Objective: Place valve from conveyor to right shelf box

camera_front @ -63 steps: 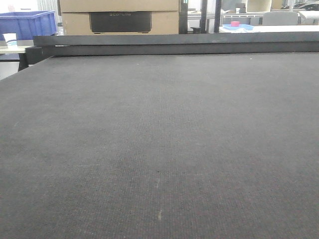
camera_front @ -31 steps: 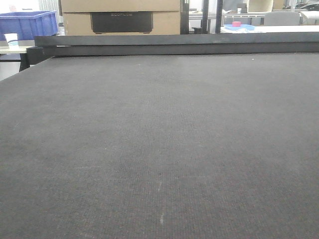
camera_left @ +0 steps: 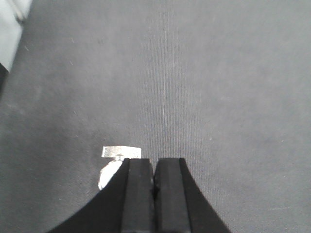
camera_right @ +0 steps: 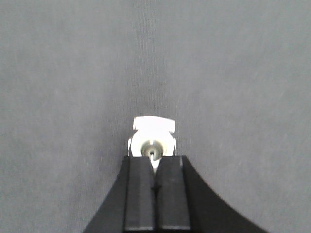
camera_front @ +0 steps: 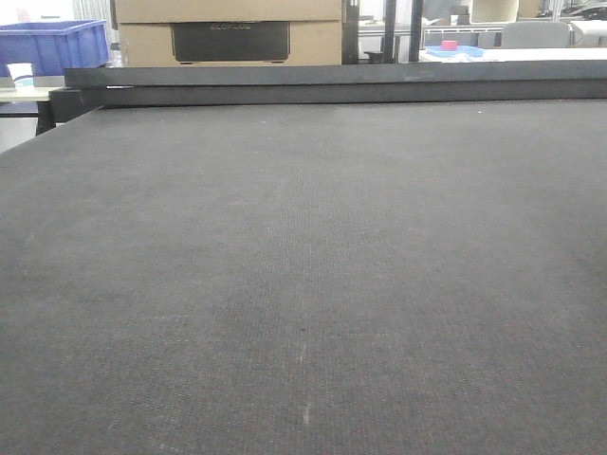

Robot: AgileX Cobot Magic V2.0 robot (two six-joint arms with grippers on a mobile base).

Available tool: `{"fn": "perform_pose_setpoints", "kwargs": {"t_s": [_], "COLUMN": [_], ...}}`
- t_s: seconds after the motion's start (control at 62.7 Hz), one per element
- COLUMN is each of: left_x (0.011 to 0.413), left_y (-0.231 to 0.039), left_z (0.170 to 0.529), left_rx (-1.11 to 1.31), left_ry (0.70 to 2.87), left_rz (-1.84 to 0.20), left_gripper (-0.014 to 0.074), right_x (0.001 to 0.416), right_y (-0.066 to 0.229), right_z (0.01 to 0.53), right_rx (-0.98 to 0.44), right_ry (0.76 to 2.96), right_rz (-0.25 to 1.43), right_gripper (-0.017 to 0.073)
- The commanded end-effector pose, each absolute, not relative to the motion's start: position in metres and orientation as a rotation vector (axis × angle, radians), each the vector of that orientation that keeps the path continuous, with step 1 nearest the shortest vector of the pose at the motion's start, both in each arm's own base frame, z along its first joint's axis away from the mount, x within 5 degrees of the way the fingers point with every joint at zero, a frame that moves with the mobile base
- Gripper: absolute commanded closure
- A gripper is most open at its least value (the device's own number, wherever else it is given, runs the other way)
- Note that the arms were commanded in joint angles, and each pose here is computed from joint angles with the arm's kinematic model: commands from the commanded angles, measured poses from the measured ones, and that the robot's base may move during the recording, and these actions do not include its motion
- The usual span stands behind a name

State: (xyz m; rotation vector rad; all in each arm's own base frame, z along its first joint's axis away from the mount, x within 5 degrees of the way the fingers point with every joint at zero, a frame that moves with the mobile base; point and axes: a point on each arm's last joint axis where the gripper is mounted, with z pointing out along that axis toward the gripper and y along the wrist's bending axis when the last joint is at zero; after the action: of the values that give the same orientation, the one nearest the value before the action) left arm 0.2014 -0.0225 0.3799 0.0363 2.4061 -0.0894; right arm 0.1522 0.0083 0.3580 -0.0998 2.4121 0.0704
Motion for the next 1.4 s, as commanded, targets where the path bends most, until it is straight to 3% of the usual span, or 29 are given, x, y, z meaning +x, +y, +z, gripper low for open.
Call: {"fn": "perform_pose_setpoints", "kwargs": {"t_s": [0.0,0.351,0.543,0.654,0.83,0.894,1.389], "left_x": [0.212,0.223,0.223,0.223,0.223,0.223,0.223], "left_y": [-0.024,-0.026,-0.026,-0.026,-0.026,-0.026,-0.026], "left_z": [0.375,0.365,0.365,0.365,0.365,0.365,0.365], "left_rx": [0.026,0.026,0.026,0.026,0.026,0.026,0.026], "left_ry": [2.440,2.481,2.481,2.481,2.481,2.481,2.481], "left_rz": [-0.097,-0.093,-0.093,-0.093,-0.093,-0.093,-0.093], "left_gripper": [0.0704,0.0704,0.0704,0.0704,0.0704,0.0704,0.0704], "right_x": [0.158,0.186,0.210,0.222,0.242,0.248,0.279], "right_y": [0.007,0.008,0.008,0.008,0.008,0.009,0.009], "right_z": [0.360,0.328,0.331,0.333,0.325,0.318,0.269], "right_rx": [-0.109,-0.068,-0.068,-0.070,-0.069,-0.069,-0.059], "right_ry": [2.450,2.747,2.770,2.796,2.852,2.880,3.014], "right_rz": [0.058,0.088,0.090,0.091,0.094,0.096,0.100], "right_gripper": [0.0727,0.0727,0.0719,0.0604,0.0235,0.0150,0.0126]}}
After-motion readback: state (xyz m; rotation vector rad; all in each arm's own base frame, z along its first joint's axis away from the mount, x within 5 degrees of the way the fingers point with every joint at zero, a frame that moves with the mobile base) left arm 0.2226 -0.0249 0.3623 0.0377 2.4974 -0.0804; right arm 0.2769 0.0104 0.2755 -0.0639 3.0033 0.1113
